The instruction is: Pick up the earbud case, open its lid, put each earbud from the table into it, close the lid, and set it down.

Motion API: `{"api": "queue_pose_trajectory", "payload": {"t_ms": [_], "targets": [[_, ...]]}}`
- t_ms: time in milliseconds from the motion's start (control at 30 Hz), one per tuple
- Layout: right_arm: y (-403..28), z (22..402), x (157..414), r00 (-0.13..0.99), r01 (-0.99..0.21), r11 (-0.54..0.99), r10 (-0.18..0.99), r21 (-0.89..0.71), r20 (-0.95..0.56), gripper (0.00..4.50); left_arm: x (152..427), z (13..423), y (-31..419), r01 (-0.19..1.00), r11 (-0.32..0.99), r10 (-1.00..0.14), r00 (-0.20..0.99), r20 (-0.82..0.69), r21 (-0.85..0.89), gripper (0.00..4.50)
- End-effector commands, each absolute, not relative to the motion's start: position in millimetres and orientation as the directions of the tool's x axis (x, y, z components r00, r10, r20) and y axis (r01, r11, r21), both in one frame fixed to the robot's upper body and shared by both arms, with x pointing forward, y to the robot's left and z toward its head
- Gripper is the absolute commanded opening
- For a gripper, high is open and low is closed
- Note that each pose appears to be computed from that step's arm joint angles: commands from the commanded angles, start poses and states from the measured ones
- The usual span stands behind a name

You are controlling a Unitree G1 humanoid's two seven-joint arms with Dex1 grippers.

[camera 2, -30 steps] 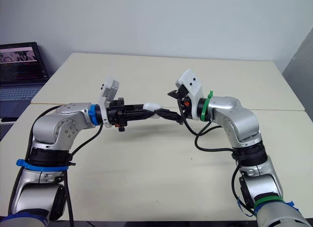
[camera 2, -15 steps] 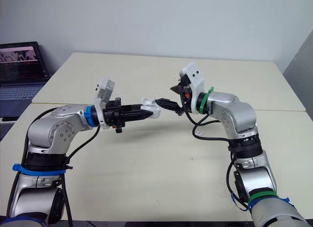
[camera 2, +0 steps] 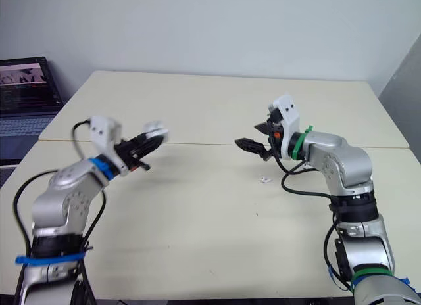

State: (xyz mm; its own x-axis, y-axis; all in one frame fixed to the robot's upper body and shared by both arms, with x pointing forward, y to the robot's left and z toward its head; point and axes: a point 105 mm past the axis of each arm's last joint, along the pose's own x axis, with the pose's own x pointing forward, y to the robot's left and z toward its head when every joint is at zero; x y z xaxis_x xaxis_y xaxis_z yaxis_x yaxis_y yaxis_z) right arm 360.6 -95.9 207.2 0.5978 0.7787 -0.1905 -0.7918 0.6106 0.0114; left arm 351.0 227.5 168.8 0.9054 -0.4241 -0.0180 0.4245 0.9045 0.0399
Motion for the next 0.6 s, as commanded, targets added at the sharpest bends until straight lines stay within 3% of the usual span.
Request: {"api": "queue_pose_trajectory", "payload": {"t_ms": [33, 333, 433, 600], "targets": [[-108, 215, 356, 0.608, -0.793, 0.606, 0.776, -0.066, -0.172, 4.48, 336, 193, 226, 0.394, 0.914, -0.403, 0.909, 0.103, 0.094, 0.79], [-125, 162, 355, 0.5, -0.862, 0.483, 0.763, -0.153, -0.409, 4.48, 304, 197, 198, 0.543, 0.826, -0.561, 0.818, 0.125, 0.154, 0.79], [-135, 132, 355, 0.456, -0.884, 0.437, 0.727, -0.166, -0.514, 4.48, 292, 192, 168, 0.66, 0.73, -0.68, 0.727, 0.091, 0.179, 0.79], [-150, 120, 362, 0.424, -0.904, 0.347, 0.67, -0.248, -0.61, 4.48, 278, 186, 142, 0.752, 0.622, -0.777, 0.627, 0.054, 0.217, 0.79]]}}
